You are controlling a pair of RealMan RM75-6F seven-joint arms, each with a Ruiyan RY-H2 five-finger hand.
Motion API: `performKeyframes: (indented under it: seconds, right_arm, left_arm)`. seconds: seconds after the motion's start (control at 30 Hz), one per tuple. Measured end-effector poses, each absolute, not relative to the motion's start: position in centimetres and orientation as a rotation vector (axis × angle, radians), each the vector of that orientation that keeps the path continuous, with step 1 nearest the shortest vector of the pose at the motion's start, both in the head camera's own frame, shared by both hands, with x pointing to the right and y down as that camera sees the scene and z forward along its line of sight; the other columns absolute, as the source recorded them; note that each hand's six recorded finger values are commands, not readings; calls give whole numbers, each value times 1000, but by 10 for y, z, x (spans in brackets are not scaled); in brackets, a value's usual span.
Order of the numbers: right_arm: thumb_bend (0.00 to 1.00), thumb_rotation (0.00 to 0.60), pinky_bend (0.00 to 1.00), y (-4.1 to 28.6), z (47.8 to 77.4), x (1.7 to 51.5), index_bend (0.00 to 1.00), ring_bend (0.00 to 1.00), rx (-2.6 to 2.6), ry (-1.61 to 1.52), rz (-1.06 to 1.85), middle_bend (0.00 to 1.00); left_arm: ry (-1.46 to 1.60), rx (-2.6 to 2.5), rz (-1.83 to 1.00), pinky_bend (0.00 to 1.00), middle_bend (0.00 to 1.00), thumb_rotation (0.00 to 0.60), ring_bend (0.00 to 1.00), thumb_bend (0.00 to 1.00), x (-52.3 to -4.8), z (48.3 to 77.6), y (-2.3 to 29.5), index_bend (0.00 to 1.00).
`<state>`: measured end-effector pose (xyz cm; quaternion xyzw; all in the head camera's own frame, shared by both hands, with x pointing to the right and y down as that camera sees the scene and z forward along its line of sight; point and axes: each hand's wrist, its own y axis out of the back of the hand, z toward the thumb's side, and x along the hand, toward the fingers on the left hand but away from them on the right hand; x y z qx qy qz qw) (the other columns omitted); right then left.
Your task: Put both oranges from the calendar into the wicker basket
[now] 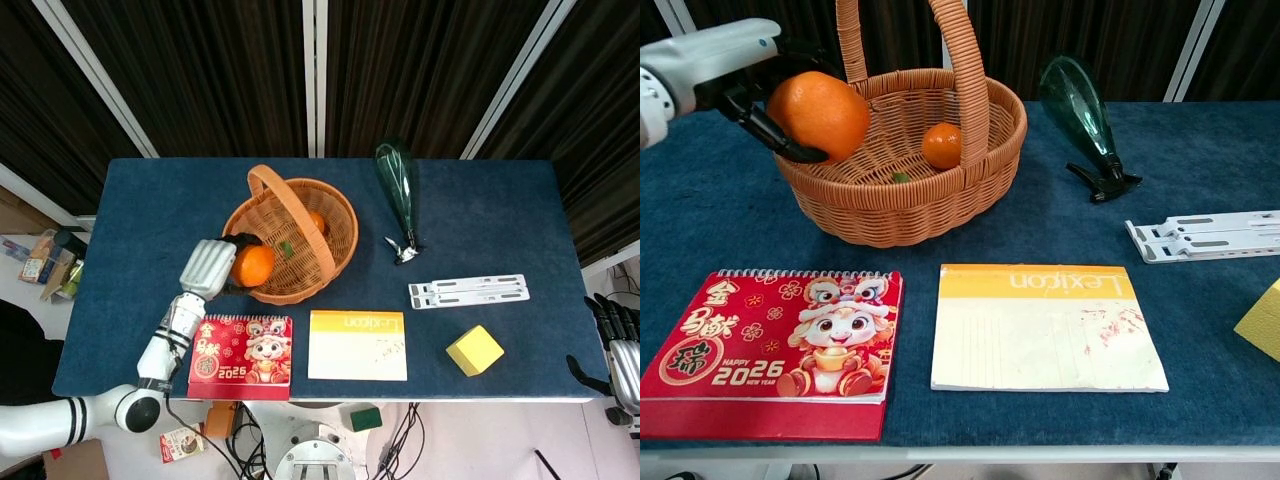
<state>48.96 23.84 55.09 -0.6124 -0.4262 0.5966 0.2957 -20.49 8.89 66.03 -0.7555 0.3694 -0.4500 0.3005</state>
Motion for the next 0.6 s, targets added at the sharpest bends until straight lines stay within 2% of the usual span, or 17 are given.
performKeyframes:
  seconds: [0.07, 0.13, 0.2, 0.23, 0.3, 0.4, 0.6]
  right_arm:
    - [326, 600, 0, 238, 551, 490, 0, 0, -1628, -1136, 1588, 0]
    - [326, 600, 0, 238, 550, 491, 0, 0, -1626, -1143, 1587, 0]
    - [326, 600, 0, 237, 549, 492, 0, 0, -1623, -1149, 1587, 0]
    - [326, 600, 0, 237, 549, 493, 0, 0, -1623, -1149, 1589, 0]
    - [326, 600, 0, 237, 551, 492, 0, 0, -1627, -1144, 1594, 0]
    - [326, 600, 0, 237, 553, 491, 0, 0, -1633, -1132, 1601, 0]
    - [326, 600, 0, 237, 552, 491, 0, 0, -1627, -1137, 1597, 0]
  left_arm:
    - [974, -2002, -1214, 529, 433, 600, 383, 260, -199, 674, 82, 420]
    - [966, -1999, -1236, 507, 396, 600, 355, 257, -195, 688, 76, 365]
    - [952, -2008, -1259, 452, 292, 600, 275, 247, -191, 699, 74, 238]
    - [939, -2021, -1274, 408, 208, 600, 211, 238, -189, 705, 74, 157]
    - [920, -2047, -1291, 340, 80, 600, 112, 217, -186, 712, 76, 55]
    - [932, -2063, -1286, 300, 37, 588, 71, 188, -184, 715, 76, 26]
    - [1008, -2041, -1193, 285, 35, 559, 66, 171, -182, 700, 72, 21]
